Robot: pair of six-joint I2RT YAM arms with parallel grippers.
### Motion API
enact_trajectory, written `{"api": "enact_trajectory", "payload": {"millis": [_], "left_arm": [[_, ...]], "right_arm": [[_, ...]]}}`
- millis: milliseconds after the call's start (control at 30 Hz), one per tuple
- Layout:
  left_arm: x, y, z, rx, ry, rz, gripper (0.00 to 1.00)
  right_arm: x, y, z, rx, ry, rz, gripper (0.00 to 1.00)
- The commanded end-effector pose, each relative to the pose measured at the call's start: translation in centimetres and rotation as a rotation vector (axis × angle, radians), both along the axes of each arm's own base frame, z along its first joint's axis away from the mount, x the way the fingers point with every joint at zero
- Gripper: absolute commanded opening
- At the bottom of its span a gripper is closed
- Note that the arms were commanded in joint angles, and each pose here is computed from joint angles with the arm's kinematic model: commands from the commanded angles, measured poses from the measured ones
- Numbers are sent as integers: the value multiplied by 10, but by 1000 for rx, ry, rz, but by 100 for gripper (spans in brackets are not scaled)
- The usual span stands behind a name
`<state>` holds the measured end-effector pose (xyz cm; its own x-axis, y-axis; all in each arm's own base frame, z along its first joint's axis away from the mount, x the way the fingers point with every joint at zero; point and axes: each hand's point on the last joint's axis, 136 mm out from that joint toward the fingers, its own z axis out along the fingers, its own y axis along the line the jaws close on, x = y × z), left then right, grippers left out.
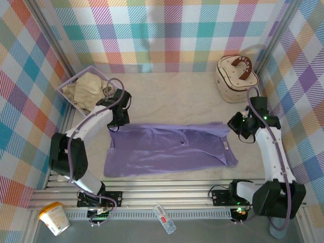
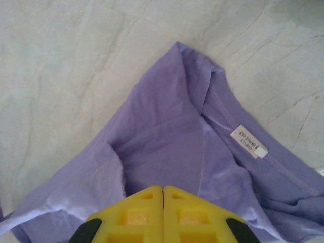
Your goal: Fold and stack the mixed laundry pile
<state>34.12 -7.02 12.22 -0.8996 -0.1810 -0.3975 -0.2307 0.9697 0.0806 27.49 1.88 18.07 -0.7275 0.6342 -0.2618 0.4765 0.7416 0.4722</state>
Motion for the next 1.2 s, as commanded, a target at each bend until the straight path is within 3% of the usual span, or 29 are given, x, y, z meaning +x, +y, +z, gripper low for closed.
{"api": "enact_trajectory", "payload": {"millis": [0,100,167,200,267,433,567,733,867,1167], "left_arm": [[-44,0,-7,41,74,-16,9],[-70,-2,-18,17,109,15,27],[-79,2,-19,8,109,54,43],[-80,3,-18,6,100,64,50],[-75,2,-10,-2,68,69,58],[-40,-19,10,-56,-4,23,56],[-18,-48,-4,-160,-2,6,52],[-2,-54,-40,-154,30,58,48],[0,-48,-65,-103,78,77,47],[-22,-31,-94,-23,162,89,46]], "right_arm": [[-18,21,1,110,-8,47,0],[-30,39,6,203,-76,95,23],[-35,36,6,178,-109,82,49],[-35,33,6,161,-121,76,51],[-28,27,5,132,-129,61,50],[14,22,-15,129,-74,58,38],[44,11,-47,95,-13,35,32],[71,-8,-74,-7,22,23,31],[93,-17,-88,-61,55,45,33],[116,-14,-126,-21,131,41,35]]}}
